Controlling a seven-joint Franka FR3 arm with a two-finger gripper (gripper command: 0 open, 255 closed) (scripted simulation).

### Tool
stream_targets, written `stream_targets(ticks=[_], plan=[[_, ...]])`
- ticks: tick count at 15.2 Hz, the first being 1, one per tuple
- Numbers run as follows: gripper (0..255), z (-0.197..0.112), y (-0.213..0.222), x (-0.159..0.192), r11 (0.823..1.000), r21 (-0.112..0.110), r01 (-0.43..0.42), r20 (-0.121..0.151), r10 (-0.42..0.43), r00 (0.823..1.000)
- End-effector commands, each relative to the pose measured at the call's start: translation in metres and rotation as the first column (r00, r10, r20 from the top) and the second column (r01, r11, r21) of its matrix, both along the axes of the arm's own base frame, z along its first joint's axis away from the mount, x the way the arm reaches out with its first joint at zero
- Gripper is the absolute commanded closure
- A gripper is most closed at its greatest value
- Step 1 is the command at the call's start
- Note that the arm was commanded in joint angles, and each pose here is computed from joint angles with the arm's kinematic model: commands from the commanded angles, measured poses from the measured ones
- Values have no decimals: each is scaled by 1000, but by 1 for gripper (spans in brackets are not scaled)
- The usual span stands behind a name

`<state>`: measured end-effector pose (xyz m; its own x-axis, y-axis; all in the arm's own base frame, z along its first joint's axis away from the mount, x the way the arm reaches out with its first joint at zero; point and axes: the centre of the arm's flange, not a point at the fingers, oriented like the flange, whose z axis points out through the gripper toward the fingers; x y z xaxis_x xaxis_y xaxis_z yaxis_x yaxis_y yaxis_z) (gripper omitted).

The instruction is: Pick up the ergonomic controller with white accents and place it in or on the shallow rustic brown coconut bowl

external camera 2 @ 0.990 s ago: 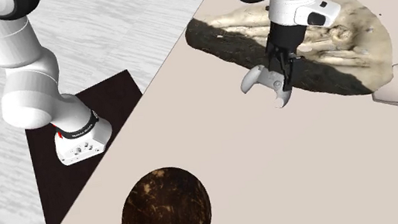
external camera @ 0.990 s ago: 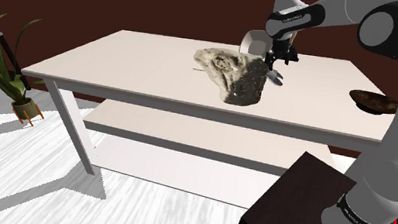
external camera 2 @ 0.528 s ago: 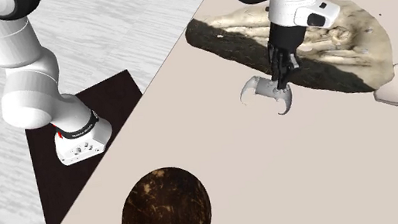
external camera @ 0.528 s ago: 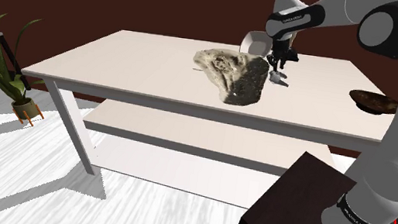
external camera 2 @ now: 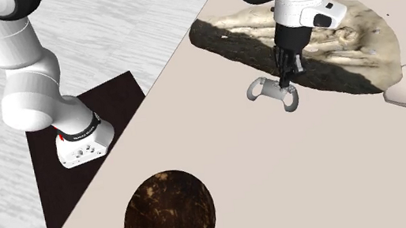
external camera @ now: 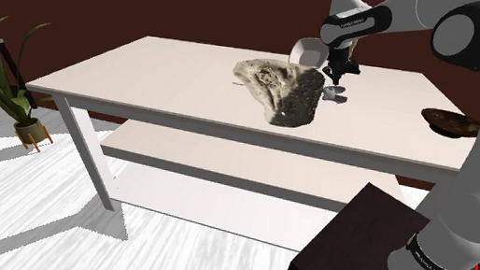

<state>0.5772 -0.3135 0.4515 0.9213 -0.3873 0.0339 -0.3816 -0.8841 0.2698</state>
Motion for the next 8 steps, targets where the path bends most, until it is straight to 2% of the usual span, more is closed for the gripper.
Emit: stream_targets(ticks=[1,2,3,4,5,6,8], plan=[[0,0,0,0,1000,0,0,0,0,1000],[0,-3,-3,-7,996,88,-16,0,16,1000],[0,-5,-6,-13,984,175,-31,1,31,1000],[0,-8,-8,-20,964,261,-46,4,47,999],[0,-11,-10,-26,937,345,-61,8,62,998],[0,-12,-11,-28,927,369,-65,9,66,998],[0,-23,-10,-29,927,369,-65,9,66,998]])
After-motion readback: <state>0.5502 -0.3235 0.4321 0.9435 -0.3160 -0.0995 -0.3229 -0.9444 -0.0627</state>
